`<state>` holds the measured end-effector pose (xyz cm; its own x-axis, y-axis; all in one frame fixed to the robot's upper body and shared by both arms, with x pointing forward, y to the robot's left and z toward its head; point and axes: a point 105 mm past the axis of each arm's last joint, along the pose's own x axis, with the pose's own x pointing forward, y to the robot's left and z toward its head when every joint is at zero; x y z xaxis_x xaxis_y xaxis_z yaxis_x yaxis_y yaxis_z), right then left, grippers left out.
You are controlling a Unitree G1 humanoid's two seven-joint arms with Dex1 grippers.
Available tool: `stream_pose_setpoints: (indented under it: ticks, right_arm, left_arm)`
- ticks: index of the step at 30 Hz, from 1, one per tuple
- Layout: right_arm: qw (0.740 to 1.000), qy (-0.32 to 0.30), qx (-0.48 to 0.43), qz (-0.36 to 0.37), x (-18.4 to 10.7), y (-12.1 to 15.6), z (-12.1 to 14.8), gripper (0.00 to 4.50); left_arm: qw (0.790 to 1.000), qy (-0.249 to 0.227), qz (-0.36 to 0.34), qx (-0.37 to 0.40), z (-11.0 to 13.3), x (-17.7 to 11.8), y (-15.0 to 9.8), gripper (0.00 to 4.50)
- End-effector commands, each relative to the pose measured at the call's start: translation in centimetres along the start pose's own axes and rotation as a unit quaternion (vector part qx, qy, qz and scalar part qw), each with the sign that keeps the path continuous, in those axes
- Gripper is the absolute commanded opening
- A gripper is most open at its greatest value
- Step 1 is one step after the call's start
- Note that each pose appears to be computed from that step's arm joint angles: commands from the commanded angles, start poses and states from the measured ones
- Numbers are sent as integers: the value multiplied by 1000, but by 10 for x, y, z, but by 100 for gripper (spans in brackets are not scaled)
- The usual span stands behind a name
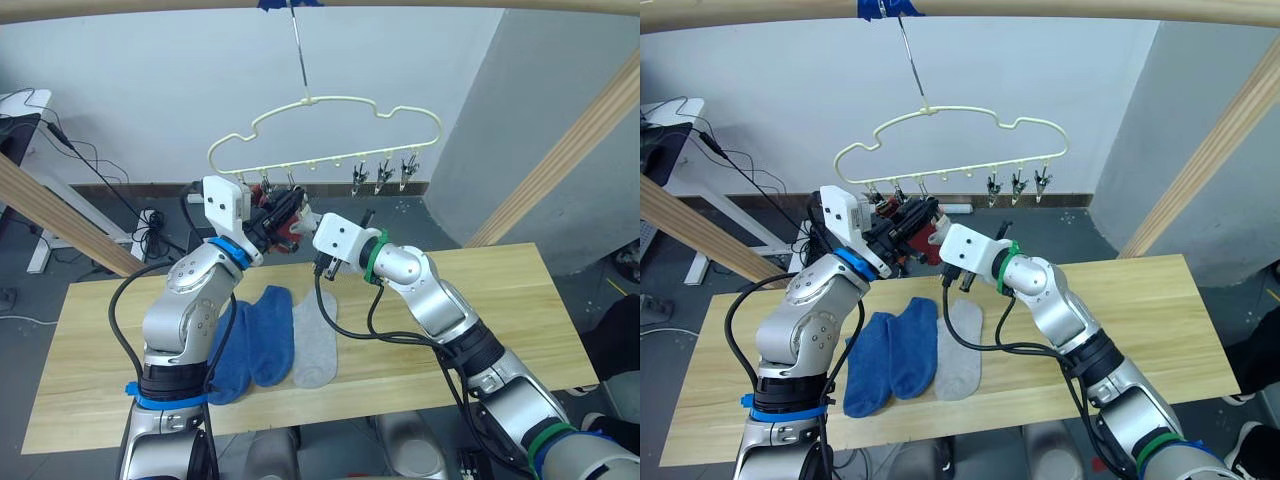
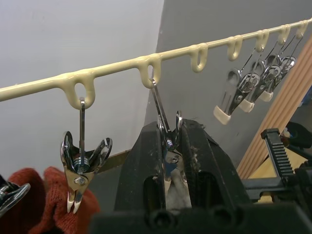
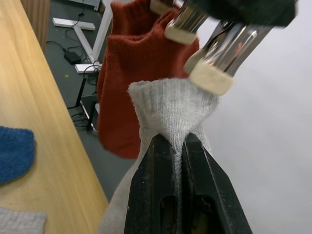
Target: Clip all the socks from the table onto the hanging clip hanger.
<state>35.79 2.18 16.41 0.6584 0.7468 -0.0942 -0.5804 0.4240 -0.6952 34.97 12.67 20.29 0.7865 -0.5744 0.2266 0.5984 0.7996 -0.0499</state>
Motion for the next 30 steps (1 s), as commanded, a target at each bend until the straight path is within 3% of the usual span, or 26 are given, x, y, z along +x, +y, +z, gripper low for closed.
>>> stream_pose_setpoints:
  ticks: [1, 13, 22, 30]
  right_arm:
    - [999, -35, -8, -13, 0, -7, 19, 0]
    - [998, -61, 7, -18, 2, -11, 34, 0]
    - [998, -63, 17, -24, 4, -13, 35, 0]
    - [997, -62, 35, -15, 6, -9, 34, 0]
  left_arm:
    - [1000, -18, -13, 14, 11, -1, -7, 21]
    - [1000, -10, -4, 11, 4, -4, -3, 21]
    - [1000, -1, -9, 11, 0, -7, -4, 294]
    - [1000, 1, -1, 23, 0, -10, -1, 294]
